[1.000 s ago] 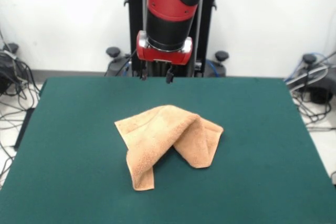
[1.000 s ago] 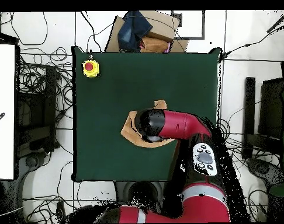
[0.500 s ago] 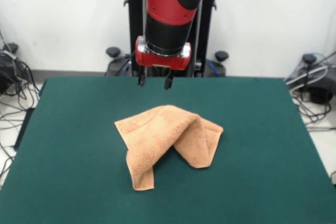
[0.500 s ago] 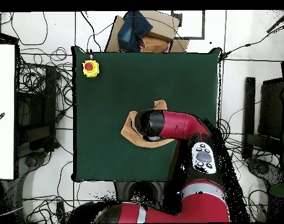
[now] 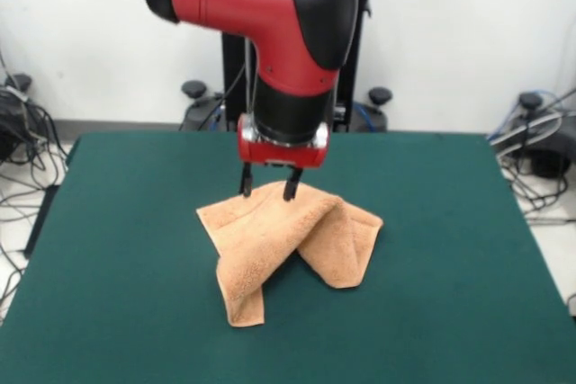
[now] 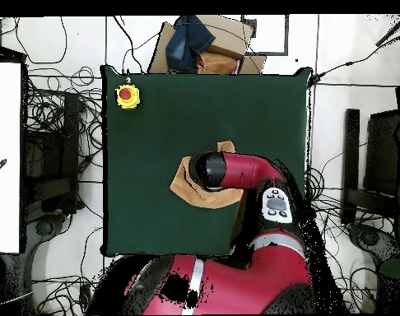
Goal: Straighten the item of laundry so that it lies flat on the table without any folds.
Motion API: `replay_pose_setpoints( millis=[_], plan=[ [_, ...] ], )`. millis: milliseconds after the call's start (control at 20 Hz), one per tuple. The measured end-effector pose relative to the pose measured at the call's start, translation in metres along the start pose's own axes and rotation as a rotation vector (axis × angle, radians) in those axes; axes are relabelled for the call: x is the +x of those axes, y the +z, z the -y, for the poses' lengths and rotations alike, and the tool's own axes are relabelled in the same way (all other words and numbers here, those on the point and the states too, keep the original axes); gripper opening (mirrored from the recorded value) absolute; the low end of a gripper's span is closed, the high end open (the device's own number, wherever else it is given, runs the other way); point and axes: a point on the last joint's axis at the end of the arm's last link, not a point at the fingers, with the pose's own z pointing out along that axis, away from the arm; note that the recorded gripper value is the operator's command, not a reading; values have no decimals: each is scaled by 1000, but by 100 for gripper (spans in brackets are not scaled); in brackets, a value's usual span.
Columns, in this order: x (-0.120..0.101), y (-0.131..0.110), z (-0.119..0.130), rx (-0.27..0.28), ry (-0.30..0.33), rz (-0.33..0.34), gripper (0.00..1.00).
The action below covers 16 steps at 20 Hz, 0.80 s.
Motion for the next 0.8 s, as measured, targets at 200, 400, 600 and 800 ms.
replay_pose_setpoints(
  millis=[200,400,600,800],
  plan=[
    [-3,21,-4,1,-6,17,100],
    [-3,31,-5,0,-7,22,100],
    [-5,39,-3,-3,-4,24,100],
    [-20,47,1,0,-1,12,100]
  ],
)
